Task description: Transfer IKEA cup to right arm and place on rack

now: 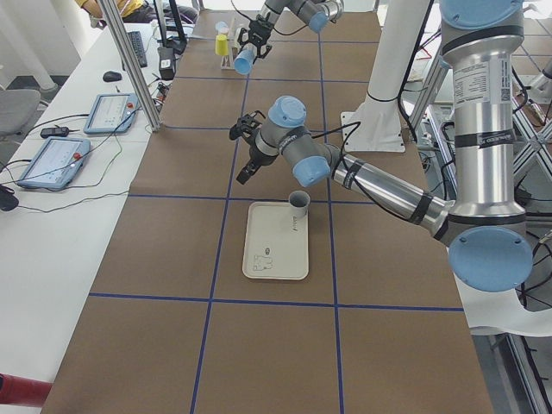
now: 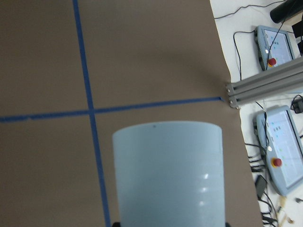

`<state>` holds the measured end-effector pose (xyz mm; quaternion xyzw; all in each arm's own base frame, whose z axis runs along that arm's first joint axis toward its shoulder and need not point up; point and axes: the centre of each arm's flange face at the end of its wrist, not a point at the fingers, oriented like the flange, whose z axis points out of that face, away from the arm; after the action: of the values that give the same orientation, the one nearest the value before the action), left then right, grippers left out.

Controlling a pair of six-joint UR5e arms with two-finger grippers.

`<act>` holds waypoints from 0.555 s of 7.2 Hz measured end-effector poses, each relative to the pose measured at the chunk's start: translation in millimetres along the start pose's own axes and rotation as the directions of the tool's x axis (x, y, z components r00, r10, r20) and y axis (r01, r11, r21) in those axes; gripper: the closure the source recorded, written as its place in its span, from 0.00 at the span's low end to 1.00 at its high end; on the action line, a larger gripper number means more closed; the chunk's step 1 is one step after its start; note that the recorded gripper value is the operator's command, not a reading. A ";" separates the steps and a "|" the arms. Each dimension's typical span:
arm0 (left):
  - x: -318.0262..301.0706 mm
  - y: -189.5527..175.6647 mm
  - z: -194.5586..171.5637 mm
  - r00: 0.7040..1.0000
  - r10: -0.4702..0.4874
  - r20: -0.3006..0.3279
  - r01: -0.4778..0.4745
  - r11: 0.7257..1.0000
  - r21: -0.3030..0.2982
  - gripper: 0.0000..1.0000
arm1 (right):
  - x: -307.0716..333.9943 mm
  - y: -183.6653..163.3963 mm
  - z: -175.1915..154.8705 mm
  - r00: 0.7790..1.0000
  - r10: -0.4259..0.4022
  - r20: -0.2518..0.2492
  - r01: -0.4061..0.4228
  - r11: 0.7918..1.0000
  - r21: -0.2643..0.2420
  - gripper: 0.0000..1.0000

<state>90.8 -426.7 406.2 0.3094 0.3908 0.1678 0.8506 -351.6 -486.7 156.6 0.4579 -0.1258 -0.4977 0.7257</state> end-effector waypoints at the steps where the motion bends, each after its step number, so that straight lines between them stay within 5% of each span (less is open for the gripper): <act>1: -19.2 9.6 -9.2 0.999 0.036 0.034 -0.036 0.999 -0.012 0.00 | 26.6 23.4 -7.7 0.991 -0.131 -0.013 0.129 0.984 -0.123 0.78; 2: -26.3 13.7 -12.8 0.998 0.049 0.041 -0.048 0.999 -0.020 0.00 | 44.6 48.1 -13.5 0.965 -0.261 0.009 0.255 0.933 -0.253 0.79; 4: -29.5 15.7 -14.3 0.998 0.051 0.040 -0.050 0.998 -0.024 0.00 | 60.7 94.1 -19.1 0.874 -0.478 0.089 0.456 0.742 -0.492 0.79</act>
<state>60.3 -424.7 425.9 0.3127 0.3635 0.1875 0.8573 -253.6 -519.2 203.9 0.2824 0.1410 -0.6685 0.6733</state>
